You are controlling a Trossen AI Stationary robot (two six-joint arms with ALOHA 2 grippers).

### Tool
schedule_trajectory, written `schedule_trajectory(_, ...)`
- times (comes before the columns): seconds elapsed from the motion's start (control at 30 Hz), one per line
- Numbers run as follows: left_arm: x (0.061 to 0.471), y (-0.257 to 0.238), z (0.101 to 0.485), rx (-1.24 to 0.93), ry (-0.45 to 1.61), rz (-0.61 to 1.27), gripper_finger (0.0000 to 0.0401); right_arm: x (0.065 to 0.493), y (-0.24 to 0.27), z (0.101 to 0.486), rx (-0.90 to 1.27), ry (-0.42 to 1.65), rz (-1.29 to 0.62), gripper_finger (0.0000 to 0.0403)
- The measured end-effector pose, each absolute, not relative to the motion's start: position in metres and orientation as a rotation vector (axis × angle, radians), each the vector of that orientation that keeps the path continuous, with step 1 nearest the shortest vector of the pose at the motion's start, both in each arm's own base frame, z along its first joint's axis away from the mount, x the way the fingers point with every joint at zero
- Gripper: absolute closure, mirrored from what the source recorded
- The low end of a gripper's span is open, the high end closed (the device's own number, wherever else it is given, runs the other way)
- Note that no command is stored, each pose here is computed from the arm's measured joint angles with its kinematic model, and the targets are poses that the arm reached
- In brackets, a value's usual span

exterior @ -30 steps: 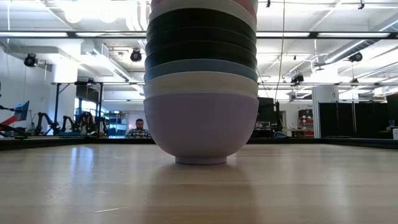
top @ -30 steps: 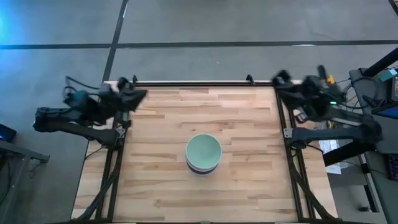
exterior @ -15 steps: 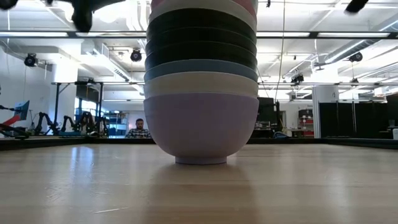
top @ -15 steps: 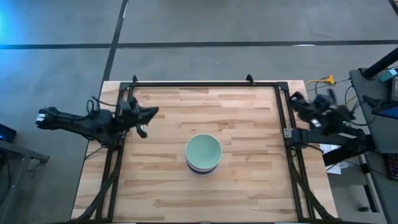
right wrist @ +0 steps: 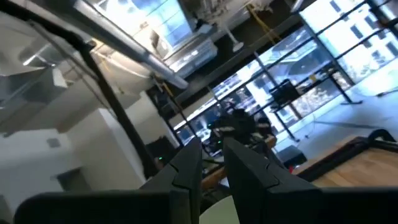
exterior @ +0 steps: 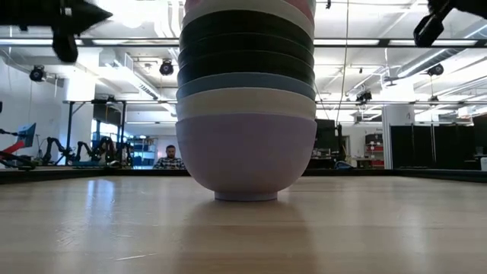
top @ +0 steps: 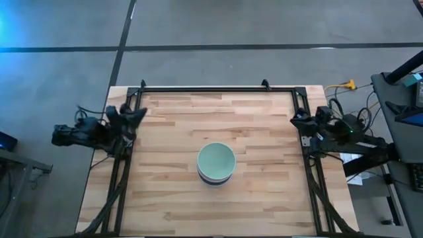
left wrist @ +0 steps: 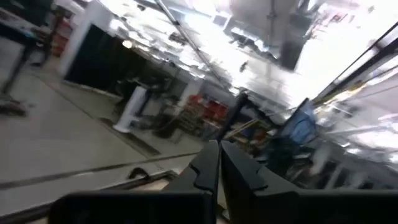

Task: Nest bowls inside each other
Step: Return to Home Position

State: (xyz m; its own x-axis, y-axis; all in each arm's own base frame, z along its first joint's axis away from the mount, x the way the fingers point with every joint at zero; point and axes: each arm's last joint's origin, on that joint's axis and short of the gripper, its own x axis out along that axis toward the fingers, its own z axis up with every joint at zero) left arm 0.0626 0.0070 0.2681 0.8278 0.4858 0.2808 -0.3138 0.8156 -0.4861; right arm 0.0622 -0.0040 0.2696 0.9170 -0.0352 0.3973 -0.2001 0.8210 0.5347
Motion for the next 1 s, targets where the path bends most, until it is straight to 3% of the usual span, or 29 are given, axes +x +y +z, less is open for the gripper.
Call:
schedule_trajectory(0.33, 0.084, 0.003, 0.208, -0.553, -0.19, 0.451, 0.04, 0.085, -0.009, 0.22, 0.787, -0.399, 0.012, 0.034)
schedule_trajectory(0.53, 0.094, -0.004, 0.173, -0.639, -0.063, 0.279, 0.04, 0.093, -0.01, 0.192, 0.887, -0.34, -0.036, 0.034)
schedule_trajectory(0.67, 0.097, -0.006, 0.172, -0.666, -0.053, 0.204, 0.04, 0.093, -0.011, 0.19, 0.898, -0.324, -0.065, 0.034)
schedule_trajectory(1.0, 0.097, -0.006, 0.17, -0.419, -0.011, 0.225, 0.04, 0.094, -0.011, 0.188, 0.869, -0.302, -0.074, 0.0339)
